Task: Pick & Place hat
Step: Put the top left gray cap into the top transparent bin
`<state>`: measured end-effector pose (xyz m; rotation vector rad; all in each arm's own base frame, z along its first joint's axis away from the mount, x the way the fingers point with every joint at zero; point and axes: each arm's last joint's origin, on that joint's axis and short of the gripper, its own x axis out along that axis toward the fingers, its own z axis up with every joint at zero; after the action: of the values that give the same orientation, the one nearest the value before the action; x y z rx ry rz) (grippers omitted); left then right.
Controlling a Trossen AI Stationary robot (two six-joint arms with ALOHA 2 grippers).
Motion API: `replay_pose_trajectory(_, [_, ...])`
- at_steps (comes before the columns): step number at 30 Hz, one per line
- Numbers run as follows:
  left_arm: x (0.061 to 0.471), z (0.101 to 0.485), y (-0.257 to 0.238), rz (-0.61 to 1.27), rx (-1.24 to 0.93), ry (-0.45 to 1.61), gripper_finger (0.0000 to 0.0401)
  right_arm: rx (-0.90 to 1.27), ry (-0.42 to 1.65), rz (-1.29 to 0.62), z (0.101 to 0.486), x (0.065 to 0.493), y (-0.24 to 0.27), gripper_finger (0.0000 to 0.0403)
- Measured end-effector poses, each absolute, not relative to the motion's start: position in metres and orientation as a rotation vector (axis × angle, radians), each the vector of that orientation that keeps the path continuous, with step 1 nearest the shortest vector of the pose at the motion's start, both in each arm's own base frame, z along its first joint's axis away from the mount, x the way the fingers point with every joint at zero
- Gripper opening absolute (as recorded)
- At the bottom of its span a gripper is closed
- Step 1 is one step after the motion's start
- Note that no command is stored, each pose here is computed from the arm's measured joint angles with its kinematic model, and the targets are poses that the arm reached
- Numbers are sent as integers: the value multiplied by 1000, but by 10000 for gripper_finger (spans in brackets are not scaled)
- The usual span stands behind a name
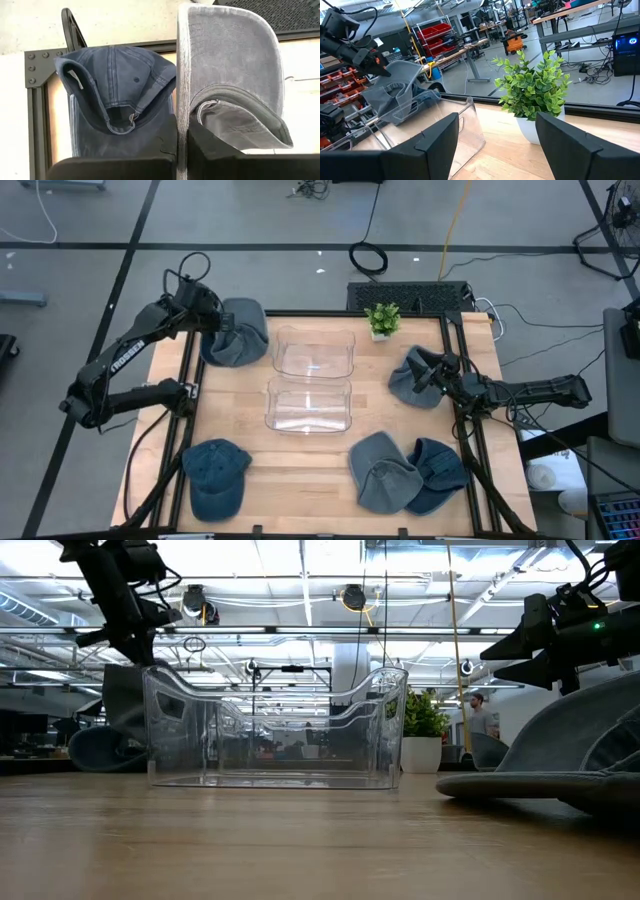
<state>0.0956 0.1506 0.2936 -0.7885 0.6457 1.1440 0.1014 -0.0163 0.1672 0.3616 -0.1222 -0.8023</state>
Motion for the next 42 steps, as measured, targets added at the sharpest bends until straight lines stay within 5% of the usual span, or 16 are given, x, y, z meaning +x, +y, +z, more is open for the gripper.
replay_pose_trajectory(14, [92, 323, 144, 1132, -716, 547, 8, 451, -179, -794, 169, 101, -16, 254])
replay_pose_trajectory(29, [77, 444, 122, 1085, -421, 230, 8, 604, -318, -742, 179, 101, -16, 254])
replay_pose_trajectory(42, [59, 516, 88, 948, -270, 12, 8, 363, -436, -704, 237, 93, -16, 253])
